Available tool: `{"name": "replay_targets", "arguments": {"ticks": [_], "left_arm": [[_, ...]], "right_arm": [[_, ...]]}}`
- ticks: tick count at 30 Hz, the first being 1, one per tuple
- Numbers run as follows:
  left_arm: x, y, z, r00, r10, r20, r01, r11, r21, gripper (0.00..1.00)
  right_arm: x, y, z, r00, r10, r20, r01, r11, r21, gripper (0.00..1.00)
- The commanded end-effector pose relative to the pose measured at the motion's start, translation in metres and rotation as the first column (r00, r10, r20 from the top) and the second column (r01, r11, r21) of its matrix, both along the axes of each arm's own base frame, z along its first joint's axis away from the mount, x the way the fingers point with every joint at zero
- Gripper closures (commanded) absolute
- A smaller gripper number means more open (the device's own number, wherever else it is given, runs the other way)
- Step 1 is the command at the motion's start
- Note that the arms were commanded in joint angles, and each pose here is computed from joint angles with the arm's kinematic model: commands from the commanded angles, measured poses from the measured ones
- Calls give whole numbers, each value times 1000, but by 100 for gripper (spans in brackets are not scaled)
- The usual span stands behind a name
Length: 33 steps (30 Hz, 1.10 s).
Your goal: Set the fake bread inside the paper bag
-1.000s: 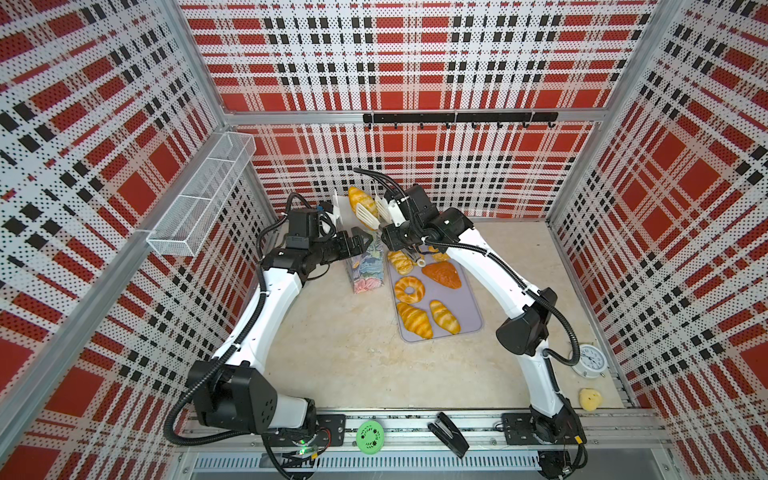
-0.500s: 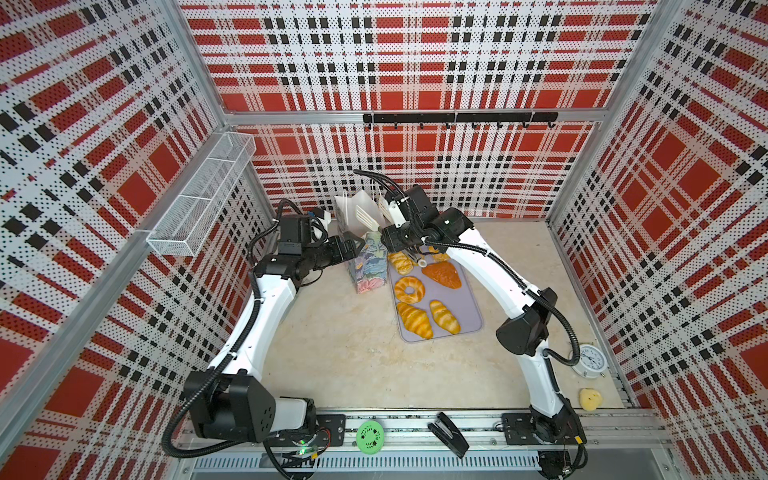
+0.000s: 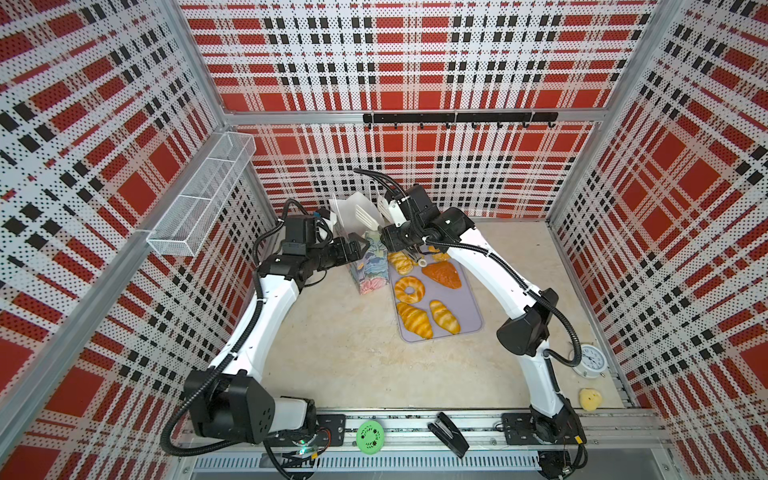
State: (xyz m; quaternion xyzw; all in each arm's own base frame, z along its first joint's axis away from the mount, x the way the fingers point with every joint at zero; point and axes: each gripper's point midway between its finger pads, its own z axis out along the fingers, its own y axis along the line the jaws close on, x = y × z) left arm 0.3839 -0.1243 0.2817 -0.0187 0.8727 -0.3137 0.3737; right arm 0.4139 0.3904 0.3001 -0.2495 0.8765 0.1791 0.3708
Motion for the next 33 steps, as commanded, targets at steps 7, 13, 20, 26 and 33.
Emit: {"name": "replay_targets", "arguments": {"ticks": [7, 13, 20, 26, 33], "left_arm": [[-11, 13, 7, 996, 72, 45, -74, 996, 51, 1], [-21, 19, 3, 991, 126, 48, -130, 988, 83, 1], [-38, 13, -7, 983, 177, 49, -184, 966, 181, 1], [-60, 3, -15, 972, 220, 81, -233, 944, 233, 1], [-83, -15, -33, 962, 258, 94, -274, 918, 285, 1]], "right_arm": [[-29, -14, 80, 991, 38, 125, -53, 992, 113, 42], [-46, -37, 74, 992, 48, 116, -54, 997, 48, 43], [-69, -81, 49, 997, 43, 70, -39, 998, -55, 42], [-95, -132, 13, 1000, 25, 1, -25, 990, -139, 42], [-125, -180, -36, 994, 2, -110, -30, 968, -249, 42]]}}
